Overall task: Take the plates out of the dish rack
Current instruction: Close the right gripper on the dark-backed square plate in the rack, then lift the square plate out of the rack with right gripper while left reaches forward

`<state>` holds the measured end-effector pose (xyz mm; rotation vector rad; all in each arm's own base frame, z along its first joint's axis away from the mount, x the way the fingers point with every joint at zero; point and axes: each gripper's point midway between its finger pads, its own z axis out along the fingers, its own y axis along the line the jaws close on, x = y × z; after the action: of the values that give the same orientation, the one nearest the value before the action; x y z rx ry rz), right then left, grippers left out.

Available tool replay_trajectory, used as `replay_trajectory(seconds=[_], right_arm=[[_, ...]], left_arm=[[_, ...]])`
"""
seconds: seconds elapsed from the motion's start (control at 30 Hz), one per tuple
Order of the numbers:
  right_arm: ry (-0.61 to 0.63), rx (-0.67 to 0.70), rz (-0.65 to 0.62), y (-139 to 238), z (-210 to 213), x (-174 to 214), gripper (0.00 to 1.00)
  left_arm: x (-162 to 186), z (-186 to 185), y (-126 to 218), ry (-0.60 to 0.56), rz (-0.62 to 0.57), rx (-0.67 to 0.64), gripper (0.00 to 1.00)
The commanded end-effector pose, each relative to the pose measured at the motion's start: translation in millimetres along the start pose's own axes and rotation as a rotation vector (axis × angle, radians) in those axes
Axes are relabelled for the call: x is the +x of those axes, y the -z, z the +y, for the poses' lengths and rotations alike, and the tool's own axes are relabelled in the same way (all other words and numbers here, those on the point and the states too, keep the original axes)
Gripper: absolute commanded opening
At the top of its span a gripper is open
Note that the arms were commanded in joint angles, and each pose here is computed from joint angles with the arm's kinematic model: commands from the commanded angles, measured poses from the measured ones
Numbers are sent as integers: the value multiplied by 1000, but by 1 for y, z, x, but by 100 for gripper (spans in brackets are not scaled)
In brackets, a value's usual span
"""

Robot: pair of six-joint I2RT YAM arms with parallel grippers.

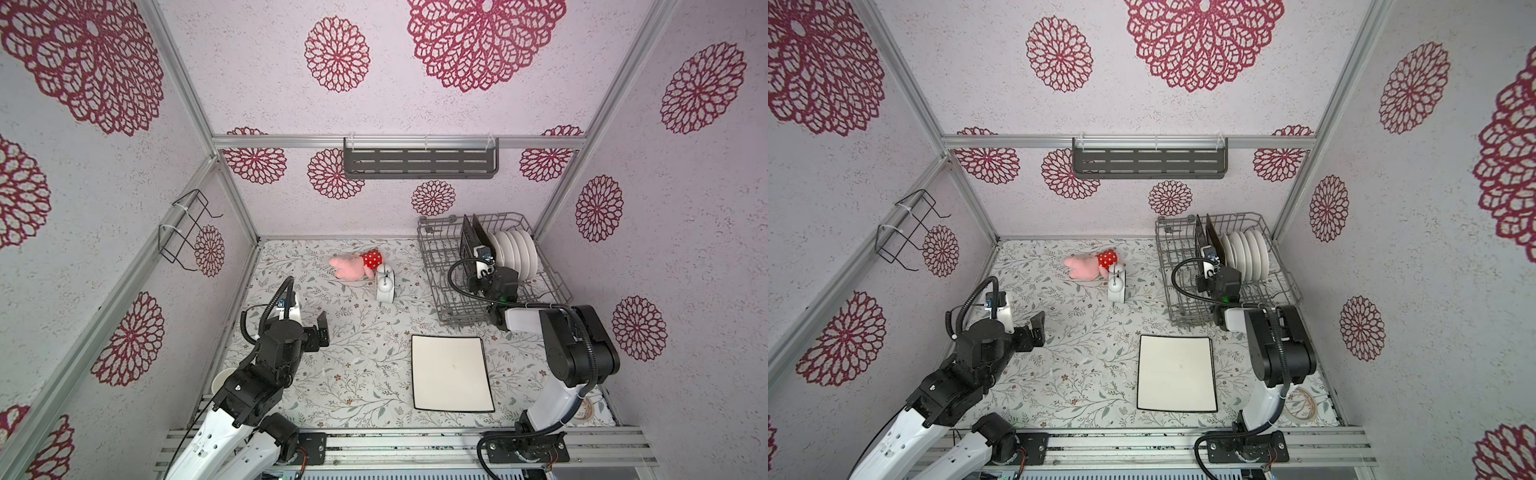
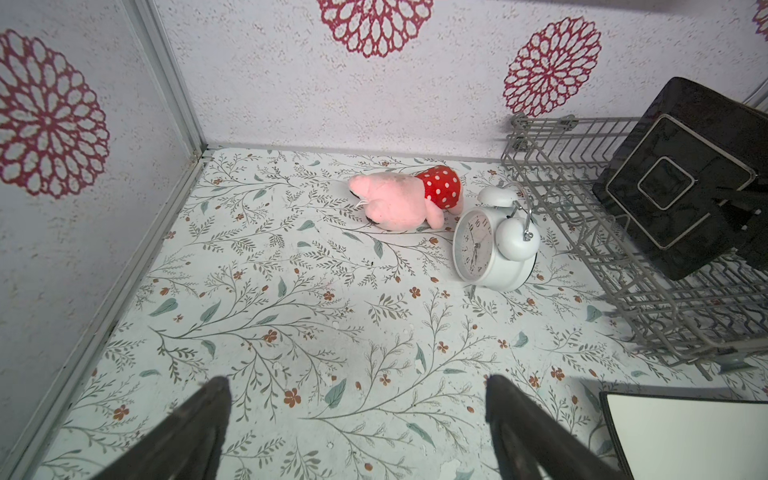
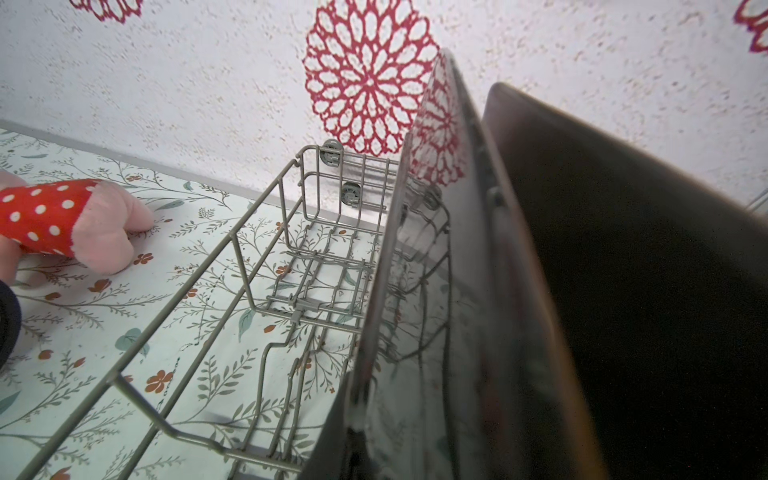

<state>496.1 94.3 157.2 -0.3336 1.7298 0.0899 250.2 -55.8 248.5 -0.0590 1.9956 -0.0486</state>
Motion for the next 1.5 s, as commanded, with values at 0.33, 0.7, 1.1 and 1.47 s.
replay_trajectory(seconds=[0.33,0.7,1.1,1.47], right_arm=[[-18,-74,-102,0,3,-33,9],[29,-51,-168,15,1,-74,6],[94,-28,-297,50,3,-146,4],[172,-70,-409,104,35,-205,2]], left_arm=[[6,2,-4,29,-5,15,97],[2,0,4,54,-29,54,97],[-14,1,30,110,-110,121,97],[-31,-29,45,83,-71,283,98]])
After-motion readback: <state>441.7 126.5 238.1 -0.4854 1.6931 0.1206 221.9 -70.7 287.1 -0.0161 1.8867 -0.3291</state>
